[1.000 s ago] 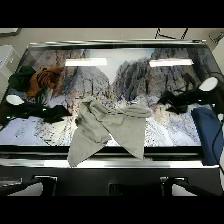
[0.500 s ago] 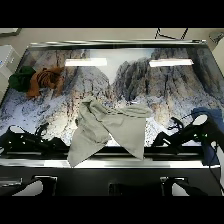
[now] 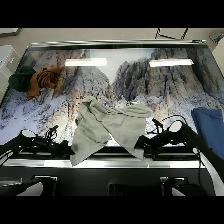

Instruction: Fold the clothes and pants, and hang the long-sleeved shirts on hangers.

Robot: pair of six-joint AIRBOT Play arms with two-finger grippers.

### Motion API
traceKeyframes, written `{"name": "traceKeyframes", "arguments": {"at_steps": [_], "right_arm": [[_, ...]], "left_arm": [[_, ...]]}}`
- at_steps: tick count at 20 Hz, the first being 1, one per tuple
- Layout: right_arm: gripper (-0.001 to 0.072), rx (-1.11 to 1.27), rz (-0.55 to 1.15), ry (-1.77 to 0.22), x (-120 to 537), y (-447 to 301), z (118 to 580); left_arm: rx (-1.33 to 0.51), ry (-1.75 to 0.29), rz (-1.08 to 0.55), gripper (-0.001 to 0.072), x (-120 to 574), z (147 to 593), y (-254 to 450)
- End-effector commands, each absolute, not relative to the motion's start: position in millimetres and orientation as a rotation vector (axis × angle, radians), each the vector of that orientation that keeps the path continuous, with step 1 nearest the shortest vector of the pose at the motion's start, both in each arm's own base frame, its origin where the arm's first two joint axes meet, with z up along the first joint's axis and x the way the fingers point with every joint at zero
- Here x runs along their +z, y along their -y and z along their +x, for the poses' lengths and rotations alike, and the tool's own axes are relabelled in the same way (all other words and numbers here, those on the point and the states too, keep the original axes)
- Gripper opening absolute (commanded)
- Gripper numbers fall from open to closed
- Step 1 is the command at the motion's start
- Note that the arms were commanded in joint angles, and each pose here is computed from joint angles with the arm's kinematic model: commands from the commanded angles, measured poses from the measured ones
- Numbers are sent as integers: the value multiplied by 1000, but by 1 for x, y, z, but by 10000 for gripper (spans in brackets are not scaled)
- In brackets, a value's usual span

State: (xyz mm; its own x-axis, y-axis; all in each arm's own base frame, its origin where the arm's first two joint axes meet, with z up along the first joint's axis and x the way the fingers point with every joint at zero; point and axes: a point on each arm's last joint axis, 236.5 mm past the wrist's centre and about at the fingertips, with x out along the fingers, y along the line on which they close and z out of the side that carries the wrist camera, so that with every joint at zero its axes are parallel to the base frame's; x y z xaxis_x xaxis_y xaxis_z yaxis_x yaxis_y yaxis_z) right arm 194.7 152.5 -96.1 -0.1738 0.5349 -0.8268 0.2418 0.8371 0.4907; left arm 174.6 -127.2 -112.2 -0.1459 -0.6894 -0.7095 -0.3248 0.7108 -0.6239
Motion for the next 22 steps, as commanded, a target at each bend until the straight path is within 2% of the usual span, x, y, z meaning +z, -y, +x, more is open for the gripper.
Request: {"name": "traceKeyframes", "arguments": {"at_steps": [1,2,3,4,6,8,10,12,14,15,17,19,22], "right_arm": [[644,254,627,-1734,-103,-172,201],[479,257,647,-1752,-104,-177,199],[276,266,678,-1755,-104,-182,200],[37,299,686,-1741,-100,-186,202],[39,388,628,-1694,-86,-190,214],[37,452,474,-1593,-52,-182,246],[37,444,270,-1385,19,-161,301],[38,288,152,-1020,141,-122,367],[40,131,80,-589,300,-73,391],[40,71,80,-397,375,-52,378],[40,36,134,-153,471,-30,330],[40,60,170,-34,513,-25,287],[40,67,182,34,531,-18,253]], "left_arm": [[-463,-1655,-824,25,-100,194,141],[-473,-1627,-827,25,-94,202,142],[-486,-1590,-826,25,-85,212,143],[-505,-1547,-811,25,-73,223,142],[-551,-1406,-734,24,-34,256,139],[-579,-1143,-607,23,43,304,128],[-523,-796,-517,23,162,349,103],[-417,-396,-464,23,312,363,66],[-325,-18,-385,23,455,328,37],[-289,130,-331,23,508,300,30],[-234,330,-250,23,578,242,31],[-208,403,-223,23,601,209,39],[-194,460,-222,23,612,185,45]]}}
